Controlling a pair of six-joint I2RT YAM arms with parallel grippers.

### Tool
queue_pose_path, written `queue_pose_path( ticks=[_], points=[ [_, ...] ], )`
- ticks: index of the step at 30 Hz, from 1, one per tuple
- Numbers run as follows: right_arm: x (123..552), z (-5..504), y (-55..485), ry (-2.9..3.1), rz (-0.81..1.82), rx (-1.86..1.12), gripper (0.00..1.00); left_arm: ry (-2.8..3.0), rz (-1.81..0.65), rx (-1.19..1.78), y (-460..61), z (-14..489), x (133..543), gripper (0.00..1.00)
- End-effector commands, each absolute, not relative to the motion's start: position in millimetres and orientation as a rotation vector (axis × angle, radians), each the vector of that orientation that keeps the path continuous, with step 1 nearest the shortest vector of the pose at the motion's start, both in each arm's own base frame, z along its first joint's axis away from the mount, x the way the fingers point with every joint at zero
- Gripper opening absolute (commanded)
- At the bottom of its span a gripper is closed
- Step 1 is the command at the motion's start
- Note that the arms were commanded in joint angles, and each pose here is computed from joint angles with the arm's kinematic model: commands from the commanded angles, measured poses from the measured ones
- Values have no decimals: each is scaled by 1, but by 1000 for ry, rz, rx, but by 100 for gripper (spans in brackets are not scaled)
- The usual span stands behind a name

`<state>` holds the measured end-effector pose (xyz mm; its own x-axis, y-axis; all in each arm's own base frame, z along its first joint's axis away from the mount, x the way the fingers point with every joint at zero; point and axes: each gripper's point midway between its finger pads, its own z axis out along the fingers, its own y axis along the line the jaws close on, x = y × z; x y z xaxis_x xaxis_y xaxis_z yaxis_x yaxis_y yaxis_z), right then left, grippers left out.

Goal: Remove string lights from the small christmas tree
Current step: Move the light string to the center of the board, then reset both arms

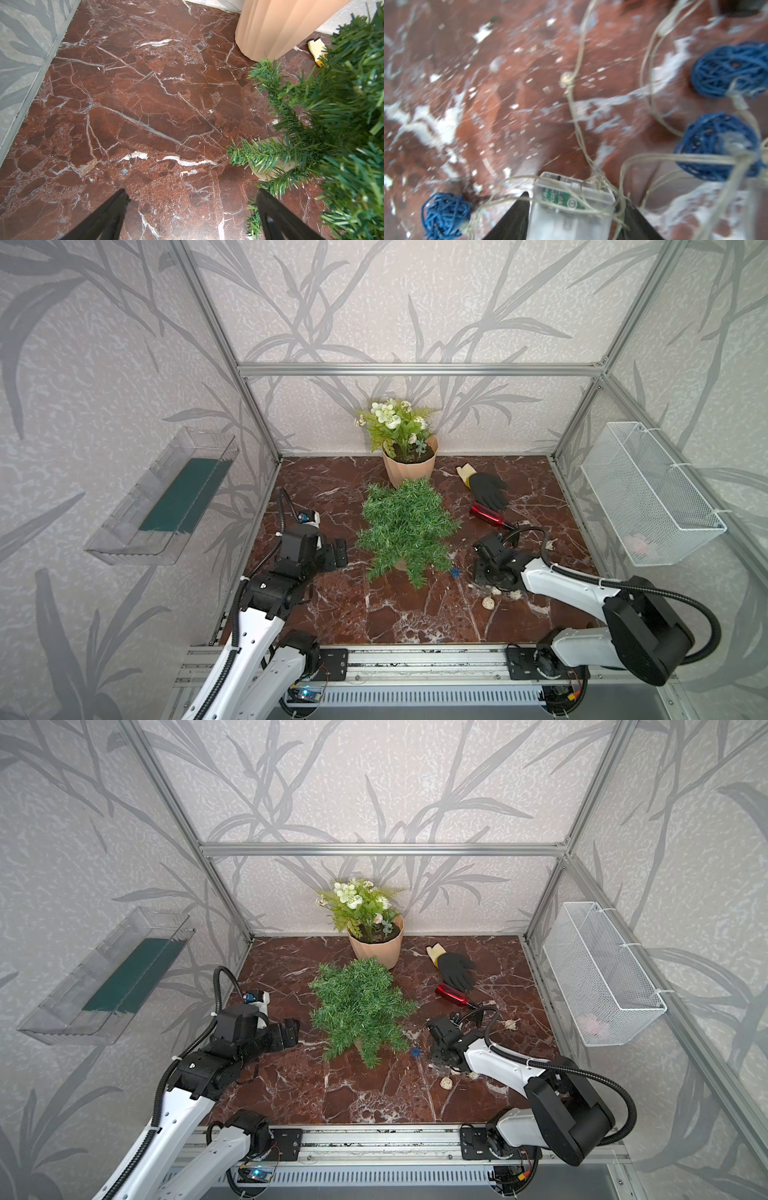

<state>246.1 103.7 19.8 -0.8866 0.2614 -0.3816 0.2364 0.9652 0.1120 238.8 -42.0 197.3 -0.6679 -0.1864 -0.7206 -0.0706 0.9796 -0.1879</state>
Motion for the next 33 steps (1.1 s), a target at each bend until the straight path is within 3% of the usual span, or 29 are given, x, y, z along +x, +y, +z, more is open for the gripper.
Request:
queue_pose_path(
  ticks=[1, 20, 33],
  points=[
    [248, 21, 76, 2726, 79, 402, 63, 2282, -179, -192, -40, 203, 241, 98],
    [266, 56, 20, 2593, 165, 631, 67, 2298, -182, -189, -41, 200, 246, 98],
    [268, 142, 75, 2448, 299, 222, 67, 2280, -196, -193, -42, 206, 251, 98]
  ],
)
